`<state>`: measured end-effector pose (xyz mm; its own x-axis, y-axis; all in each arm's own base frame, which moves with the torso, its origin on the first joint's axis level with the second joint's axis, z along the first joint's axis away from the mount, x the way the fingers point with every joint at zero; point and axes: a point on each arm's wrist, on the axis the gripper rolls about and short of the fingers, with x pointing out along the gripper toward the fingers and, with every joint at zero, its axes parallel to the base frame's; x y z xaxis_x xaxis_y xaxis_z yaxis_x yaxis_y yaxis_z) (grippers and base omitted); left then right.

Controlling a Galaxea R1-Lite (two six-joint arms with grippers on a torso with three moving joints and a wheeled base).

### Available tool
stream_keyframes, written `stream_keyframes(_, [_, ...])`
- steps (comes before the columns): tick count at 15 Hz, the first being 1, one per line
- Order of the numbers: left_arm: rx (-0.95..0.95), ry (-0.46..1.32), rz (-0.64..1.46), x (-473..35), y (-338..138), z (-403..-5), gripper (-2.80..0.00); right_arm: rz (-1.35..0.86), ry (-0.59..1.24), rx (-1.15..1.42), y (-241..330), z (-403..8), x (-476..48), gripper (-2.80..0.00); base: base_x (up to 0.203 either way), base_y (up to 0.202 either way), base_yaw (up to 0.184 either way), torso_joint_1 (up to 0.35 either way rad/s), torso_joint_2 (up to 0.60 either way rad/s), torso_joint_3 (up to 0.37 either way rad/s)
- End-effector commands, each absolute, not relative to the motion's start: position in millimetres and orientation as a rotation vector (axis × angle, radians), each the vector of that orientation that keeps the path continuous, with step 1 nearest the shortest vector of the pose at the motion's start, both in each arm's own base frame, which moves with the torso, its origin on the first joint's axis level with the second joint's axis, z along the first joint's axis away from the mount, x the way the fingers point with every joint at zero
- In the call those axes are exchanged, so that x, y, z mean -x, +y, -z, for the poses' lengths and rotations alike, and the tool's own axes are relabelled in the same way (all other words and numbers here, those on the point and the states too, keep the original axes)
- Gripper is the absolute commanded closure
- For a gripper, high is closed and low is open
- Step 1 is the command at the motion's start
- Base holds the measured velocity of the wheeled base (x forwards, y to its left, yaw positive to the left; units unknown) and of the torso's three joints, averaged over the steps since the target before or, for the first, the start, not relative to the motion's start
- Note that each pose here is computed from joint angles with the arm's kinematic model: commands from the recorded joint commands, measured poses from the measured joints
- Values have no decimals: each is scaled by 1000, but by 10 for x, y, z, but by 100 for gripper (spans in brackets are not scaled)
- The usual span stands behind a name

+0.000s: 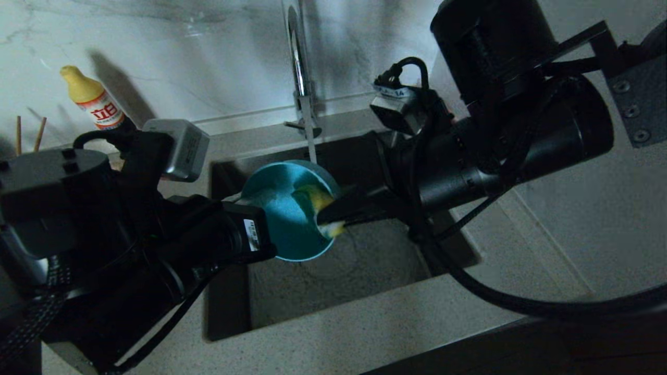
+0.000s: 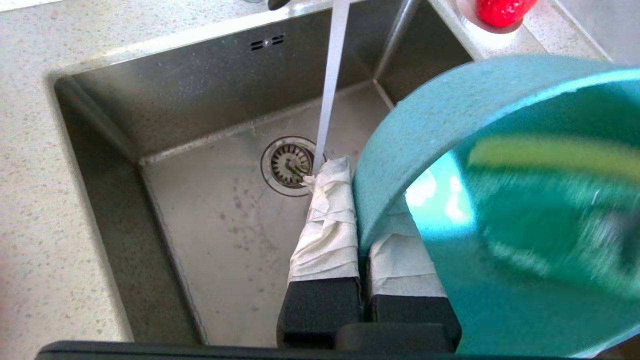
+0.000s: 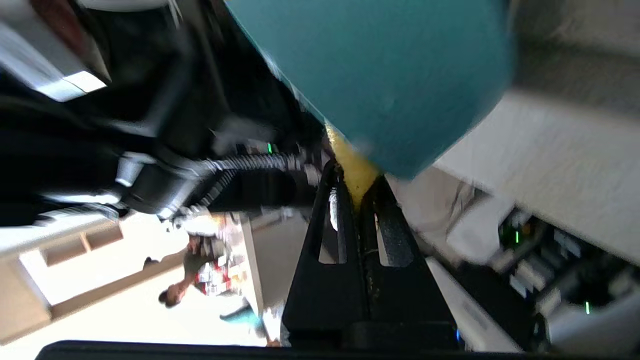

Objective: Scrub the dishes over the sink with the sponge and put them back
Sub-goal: Wipe the bowl

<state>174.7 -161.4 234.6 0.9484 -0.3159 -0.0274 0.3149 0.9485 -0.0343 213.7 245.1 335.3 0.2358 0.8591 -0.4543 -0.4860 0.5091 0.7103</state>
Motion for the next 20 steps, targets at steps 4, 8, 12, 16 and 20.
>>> stream_keyframes(4, [12,47,336,-1709,-1585,-2284,0,-945,853,-516,2237,-3500,-2209,0,0,0,0,0,0,0])
stream_keyframes(8, [-32,81,385,-1668,-1557,-2161,0,-965,809,-524,2214,-3564,-2199,0,0,0,0,0,0,0])
stream_keyframes(12, [-61,104,407,-1641,-1542,-2075,0,-978,833,-509,2307,-3505,-2196,0,0,0,0,0,0,0])
stream_keyframes(16, [-51,105,405,-1646,-1537,-2076,0,-986,827,-511,2283,-3541,-2151,0,0,0,0,0,0,0])
stream_keyframes(20, [-47,123,402,-1639,-1530,-2027,0,-1007,763,-526,2087,-3743,-1987,0,0,0,0,0,0,0])
